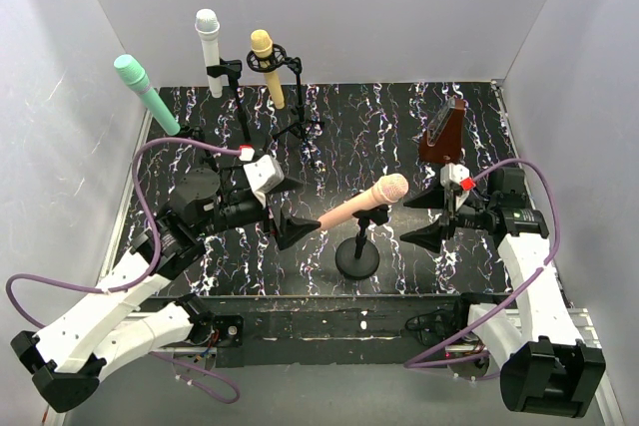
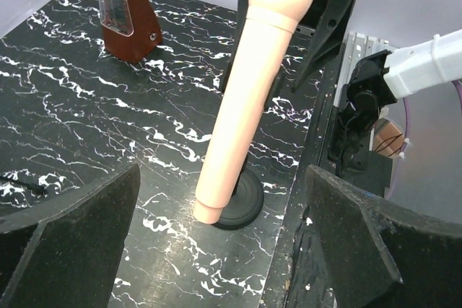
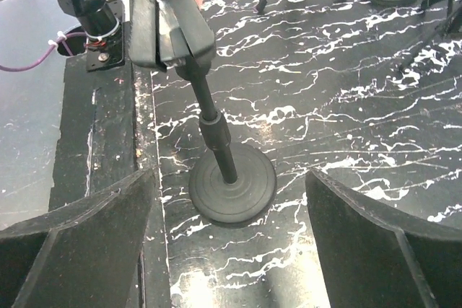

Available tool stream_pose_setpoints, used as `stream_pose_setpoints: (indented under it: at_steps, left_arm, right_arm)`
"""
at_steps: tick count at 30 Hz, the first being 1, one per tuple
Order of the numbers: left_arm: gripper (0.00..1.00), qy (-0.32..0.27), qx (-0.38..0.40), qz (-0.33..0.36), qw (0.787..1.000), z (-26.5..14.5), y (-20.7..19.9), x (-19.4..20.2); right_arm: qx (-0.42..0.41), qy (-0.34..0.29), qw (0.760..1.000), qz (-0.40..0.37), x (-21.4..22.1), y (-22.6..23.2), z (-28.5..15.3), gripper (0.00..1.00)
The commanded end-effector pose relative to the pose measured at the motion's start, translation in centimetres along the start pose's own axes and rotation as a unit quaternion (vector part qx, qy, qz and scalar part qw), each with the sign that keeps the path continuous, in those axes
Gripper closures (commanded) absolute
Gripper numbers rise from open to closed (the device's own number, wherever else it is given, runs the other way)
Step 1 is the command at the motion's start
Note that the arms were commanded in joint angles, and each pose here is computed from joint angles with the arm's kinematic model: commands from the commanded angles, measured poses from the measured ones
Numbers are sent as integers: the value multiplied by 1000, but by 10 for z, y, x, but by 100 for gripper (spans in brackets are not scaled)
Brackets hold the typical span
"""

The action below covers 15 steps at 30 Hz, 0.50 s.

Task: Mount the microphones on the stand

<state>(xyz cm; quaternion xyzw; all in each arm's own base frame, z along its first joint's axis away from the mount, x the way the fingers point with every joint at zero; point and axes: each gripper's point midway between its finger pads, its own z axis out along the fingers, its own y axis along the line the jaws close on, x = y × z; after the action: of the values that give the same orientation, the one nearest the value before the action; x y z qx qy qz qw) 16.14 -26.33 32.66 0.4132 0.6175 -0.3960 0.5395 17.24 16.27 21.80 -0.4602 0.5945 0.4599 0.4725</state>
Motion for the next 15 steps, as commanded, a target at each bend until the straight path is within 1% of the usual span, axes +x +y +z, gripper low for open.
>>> stream_pose_setpoints:
  at_steps: [1,8,15]
  left_arm:
    - [2,-3,-29,-32,999,-1,8,2]
    - [2,-15,-48,-56,997,0,13,5]
    - [2,-13,-59,-60,996,2,18,7]
  right_arm:
    - [16,-8,1000,-3,5,-1,-6,8]
    - [54,-5,998,7,13,-15,-18,8]
    - [60,2,998,-3,14,-18,-20,9]
